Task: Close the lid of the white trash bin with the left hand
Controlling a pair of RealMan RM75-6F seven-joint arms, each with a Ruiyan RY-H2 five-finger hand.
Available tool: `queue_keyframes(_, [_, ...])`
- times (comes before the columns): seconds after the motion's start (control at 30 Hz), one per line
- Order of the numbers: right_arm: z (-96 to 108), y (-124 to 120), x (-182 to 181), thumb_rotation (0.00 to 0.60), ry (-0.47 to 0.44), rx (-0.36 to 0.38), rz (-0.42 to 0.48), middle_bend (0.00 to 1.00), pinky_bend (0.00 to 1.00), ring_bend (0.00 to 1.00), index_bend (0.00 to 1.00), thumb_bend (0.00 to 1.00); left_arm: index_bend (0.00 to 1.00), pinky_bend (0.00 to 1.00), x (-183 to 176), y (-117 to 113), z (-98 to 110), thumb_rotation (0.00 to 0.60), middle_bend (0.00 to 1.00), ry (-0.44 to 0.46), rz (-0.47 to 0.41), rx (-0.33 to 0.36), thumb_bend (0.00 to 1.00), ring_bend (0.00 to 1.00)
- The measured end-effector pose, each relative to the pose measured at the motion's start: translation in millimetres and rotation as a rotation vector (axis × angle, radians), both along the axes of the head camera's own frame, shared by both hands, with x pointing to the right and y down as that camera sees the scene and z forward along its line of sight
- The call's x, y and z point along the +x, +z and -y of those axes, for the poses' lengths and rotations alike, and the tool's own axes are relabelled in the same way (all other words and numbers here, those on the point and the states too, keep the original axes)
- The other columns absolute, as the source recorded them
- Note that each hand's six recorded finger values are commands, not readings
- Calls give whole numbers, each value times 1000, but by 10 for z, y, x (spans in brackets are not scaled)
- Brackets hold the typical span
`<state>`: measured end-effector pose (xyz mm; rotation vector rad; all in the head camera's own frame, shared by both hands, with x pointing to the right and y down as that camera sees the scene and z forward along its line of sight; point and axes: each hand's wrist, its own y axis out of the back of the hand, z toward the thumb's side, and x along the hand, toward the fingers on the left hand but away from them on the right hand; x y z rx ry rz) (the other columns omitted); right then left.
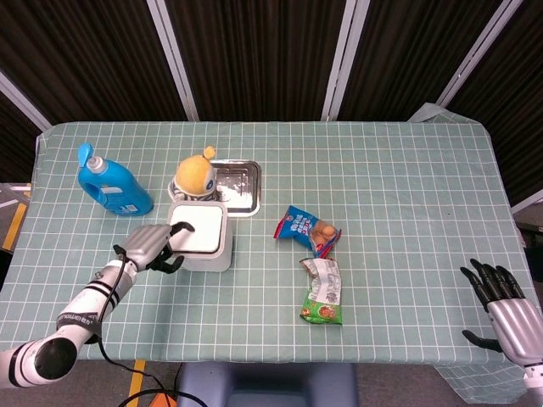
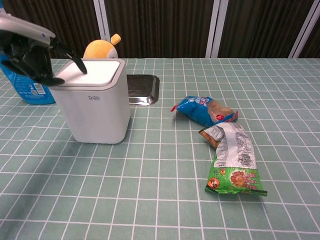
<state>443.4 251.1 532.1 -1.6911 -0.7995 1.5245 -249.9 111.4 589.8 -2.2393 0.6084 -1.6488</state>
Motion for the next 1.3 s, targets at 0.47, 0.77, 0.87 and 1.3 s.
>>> queue_keyframes(0.47, [-14, -32, 28, 600, 10, -1, -2, 0, 0, 0, 0, 112, 101, 1000, 58, 71, -55, 600, 1000, 27, -19, 57, 480, 1000])
queue_keyframes(0.77, [-54, -37, 16, 600, 0, -14, -11, 0, 0, 0, 0, 111, 27, 934, -16, -539, -209, 600, 856, 95, -119, 276, 478, 872])
queue_keyframes(0.87, [-83, -40, 4, 600, -5, -21, -11, 0, 0, 0, 0, 112, 20, 343, -178, -689, -405, 600, 300, 141, -119, 344, 462, 269])
queue_keyframes(1.3, [-224, -3, -142, 600, -58, -50, 2, 0, 0, 0, 0, 112, 70, 0, -1942, -1354, -1917, 600, 0, -29, 204, 695, 418, 0])
